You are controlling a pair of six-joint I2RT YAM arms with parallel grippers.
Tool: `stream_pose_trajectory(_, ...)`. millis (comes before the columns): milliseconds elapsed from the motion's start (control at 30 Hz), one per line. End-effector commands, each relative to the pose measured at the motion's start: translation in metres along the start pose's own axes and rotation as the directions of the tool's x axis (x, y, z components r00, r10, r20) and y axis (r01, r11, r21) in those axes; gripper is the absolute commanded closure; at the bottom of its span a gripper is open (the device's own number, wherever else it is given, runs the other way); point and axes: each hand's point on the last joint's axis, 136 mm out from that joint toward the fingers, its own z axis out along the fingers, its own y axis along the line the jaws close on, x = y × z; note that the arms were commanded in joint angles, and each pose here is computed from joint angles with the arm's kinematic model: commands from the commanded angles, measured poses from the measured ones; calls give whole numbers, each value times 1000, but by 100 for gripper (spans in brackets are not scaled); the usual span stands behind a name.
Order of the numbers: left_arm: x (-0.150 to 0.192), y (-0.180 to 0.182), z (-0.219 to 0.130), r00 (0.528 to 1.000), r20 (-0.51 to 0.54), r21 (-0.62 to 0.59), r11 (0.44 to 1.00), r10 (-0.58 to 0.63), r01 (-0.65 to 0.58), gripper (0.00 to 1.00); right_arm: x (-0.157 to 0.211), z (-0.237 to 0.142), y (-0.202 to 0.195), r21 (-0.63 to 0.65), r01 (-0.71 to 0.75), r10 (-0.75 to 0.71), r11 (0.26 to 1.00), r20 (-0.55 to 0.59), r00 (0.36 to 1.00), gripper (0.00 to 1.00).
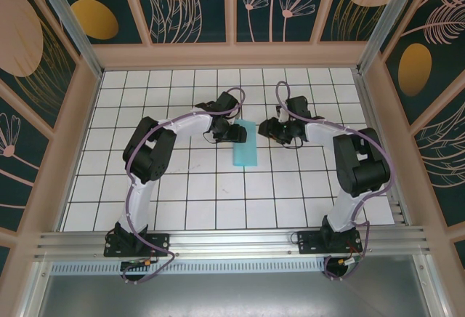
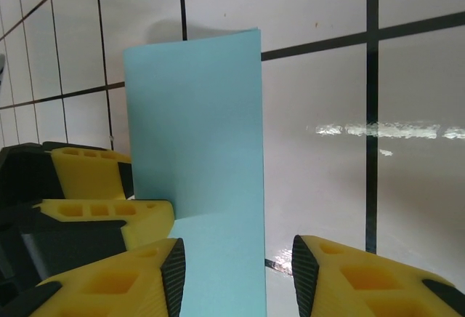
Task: Fold a paper plane with a square sheet of paper (fold left side to right side)
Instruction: First fold in half a square sheet of paper at the center of the table.
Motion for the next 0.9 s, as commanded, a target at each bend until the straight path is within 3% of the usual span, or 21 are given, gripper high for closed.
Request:
stream_pose_trajectory(0,20,-4,43,998,-51,26,999,29,-28,41,8,6,0,-1,-1,1,1000,-36,999,54)
stream_pose_trajectory(500,21,-4,45,999,-51,26,1000,19,-18,41,10,9,3,-6,4,-4,1000,-43,999,56)
stream_pose_trajectory(867,22,-3,45,999,-52,25,1000,17,-15,41,19,33,19,-50,9,-14,999,-99,995,82)
